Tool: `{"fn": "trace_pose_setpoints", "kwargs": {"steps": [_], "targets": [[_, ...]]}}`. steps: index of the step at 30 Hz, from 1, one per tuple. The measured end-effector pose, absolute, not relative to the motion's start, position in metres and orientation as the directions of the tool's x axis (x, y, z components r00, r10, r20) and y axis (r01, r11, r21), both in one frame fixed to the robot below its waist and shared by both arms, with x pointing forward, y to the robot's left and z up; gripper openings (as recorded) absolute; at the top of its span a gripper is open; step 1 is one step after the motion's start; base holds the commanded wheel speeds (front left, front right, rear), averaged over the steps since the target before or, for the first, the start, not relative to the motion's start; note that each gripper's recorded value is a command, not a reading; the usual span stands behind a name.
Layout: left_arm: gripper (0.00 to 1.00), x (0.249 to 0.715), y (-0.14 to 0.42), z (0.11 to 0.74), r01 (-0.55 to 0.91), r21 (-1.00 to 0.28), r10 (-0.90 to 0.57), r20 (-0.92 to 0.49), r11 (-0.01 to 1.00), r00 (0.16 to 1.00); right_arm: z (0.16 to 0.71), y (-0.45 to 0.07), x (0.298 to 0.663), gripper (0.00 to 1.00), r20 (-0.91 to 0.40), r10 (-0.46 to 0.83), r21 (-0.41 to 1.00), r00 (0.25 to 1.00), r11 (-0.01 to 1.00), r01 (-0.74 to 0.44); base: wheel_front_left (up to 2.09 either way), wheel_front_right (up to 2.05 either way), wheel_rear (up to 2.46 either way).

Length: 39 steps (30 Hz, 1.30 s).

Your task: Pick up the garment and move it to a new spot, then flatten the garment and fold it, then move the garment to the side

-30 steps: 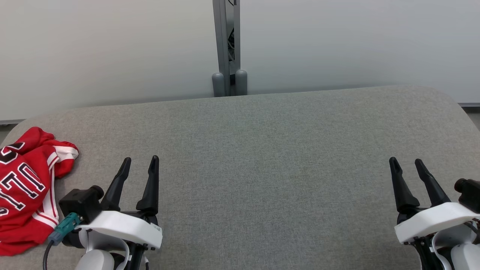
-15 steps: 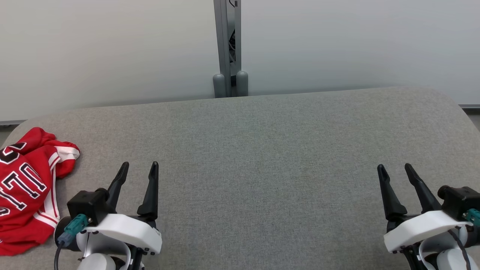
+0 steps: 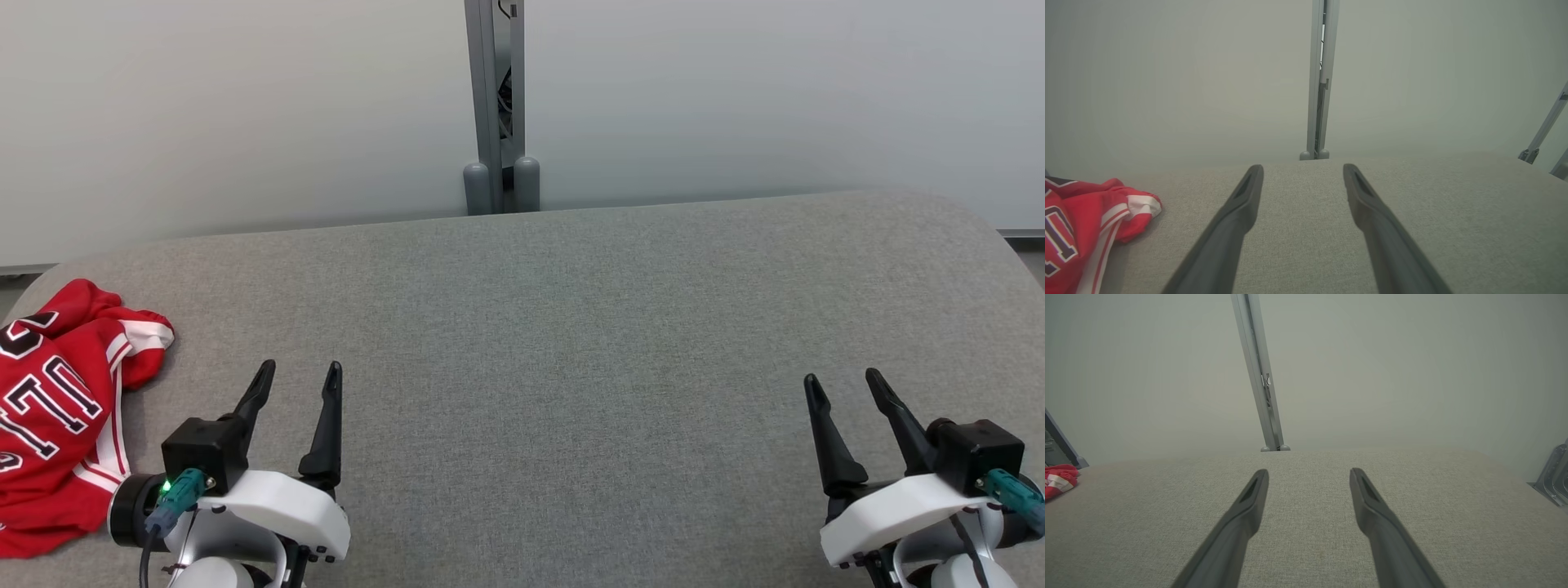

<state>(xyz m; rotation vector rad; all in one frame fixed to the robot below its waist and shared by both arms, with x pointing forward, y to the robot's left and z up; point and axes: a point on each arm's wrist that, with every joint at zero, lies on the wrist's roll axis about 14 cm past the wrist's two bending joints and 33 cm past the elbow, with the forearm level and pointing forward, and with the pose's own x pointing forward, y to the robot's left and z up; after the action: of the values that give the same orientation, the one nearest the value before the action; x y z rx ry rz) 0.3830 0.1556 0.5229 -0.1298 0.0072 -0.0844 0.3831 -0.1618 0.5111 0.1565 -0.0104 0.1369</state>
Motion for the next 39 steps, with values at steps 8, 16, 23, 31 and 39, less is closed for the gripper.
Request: {"fn": "trace_pose_setpoints", "kwargs": {"steps": [8,16,23,31,39], "targets": [[1.00,0.3822,0.1585,0.5236,0.072,-0.082,-0.073,-0.009,0.994,0.997,0.5134,-0.1556,0.3815,1.00,0.038,0.148,0.115,0.988,0.982,-0.152,0.00,0.00,0.00],[1.00,0.3802,0.1606,0.5216,0.063,-0.048,-0.064,-0.020,0.997,0.998,0.5109,-0.1553,0.3792,1.00,0.044,0.141,0.102,0.989,0.984,-0.145,0.00,0.00,0.00],[1.00,0.3809,0.1602,0.5213,0.062,-0.022,-0.062,-0.023,0.998,0.998,0.5082,-0.1542,0.3768,1.00,0.046,0.142,0.072,0.989,0.987,-0.145,0.00,0.00,0.00],[1.00,0.3822,0.1608,0.5196,0.055,-0.020,-0.056,-0.028,0.998,0.998,0.5070,-0.1546,0.3758,1.00,0.046,0.136,0.081,0.990,0.987,-0.140,0.00,0.00,0.00],[1.00,0.3822,0.1610,0.5157,0.053,-0.028,-0.054,-0.040,0.998,0.998,0.5068,-0.1556,0.3762,1.00,0.047,0.130,0.102,0.990,0.986,-0.134,0.00,0.00,0.00]]}}
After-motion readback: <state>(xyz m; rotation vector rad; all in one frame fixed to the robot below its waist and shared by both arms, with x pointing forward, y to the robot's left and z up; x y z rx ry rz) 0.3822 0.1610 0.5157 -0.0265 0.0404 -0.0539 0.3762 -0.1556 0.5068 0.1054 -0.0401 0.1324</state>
